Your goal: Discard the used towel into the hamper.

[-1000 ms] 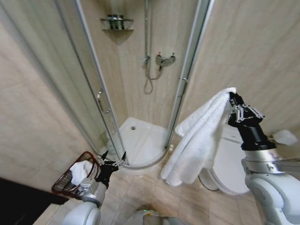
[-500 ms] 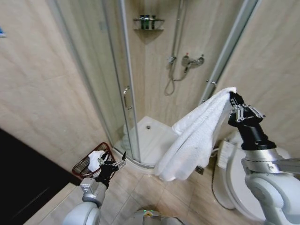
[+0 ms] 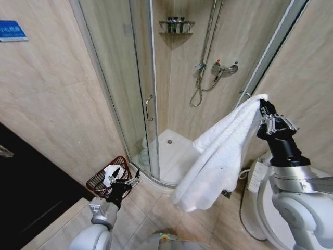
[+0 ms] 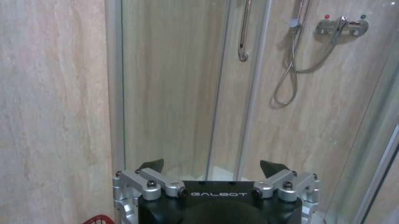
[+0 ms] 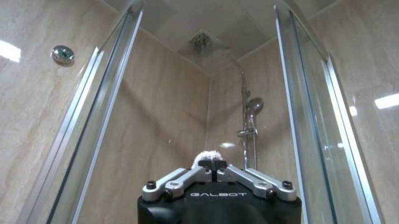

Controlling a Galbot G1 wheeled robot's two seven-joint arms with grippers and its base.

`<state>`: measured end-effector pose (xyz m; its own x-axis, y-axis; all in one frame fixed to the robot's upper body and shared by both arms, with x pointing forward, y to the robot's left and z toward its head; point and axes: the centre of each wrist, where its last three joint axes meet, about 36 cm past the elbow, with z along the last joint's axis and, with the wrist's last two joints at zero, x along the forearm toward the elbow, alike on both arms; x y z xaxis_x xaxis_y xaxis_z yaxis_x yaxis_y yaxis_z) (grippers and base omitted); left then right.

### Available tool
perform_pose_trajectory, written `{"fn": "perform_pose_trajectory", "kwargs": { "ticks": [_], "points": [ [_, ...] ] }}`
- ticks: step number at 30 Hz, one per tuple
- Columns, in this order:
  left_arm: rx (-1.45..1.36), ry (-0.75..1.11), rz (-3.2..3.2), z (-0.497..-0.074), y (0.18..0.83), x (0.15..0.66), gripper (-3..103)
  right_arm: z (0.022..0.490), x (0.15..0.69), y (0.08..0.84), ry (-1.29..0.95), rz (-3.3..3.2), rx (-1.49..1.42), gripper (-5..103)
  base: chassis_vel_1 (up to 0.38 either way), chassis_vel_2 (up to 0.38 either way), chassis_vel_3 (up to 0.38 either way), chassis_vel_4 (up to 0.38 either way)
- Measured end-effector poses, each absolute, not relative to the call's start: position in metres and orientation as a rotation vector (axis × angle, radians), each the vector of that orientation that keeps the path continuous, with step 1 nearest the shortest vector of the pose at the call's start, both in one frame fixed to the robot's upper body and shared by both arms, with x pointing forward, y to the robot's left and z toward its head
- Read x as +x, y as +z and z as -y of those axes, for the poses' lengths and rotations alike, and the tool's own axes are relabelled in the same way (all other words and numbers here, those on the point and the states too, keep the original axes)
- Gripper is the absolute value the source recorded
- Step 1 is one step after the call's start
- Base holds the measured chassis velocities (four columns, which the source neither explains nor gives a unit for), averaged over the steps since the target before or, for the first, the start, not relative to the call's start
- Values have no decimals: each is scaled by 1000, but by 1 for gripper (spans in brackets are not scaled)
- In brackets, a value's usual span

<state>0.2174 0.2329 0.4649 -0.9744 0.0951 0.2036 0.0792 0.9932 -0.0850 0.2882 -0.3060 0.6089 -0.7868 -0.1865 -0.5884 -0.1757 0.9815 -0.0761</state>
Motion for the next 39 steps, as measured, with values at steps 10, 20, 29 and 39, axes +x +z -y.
{"fn": "perform_pose_trajectory", "kwargs": {
  "ticks": [10,20,29,39],
  "points": [
    [-129,113,2928,-233,465,217,100,306,289,609,-24,-2491,-254,0,55,-48,-67,90],
    [-129,112,2928,-233,465,217,100,305,289,610,-27,-2483,-244,0,172,-161,-171,157],
    [-129,113,2928,-233,465,217,100,306,289,610,-32,-2483,-241,0,-6,-28,12,16],
    [-129,113,2928,-233,465,217,100,306,289,610,-26,-2484,-246,0,-7,15,23,-8]
  ]
}}
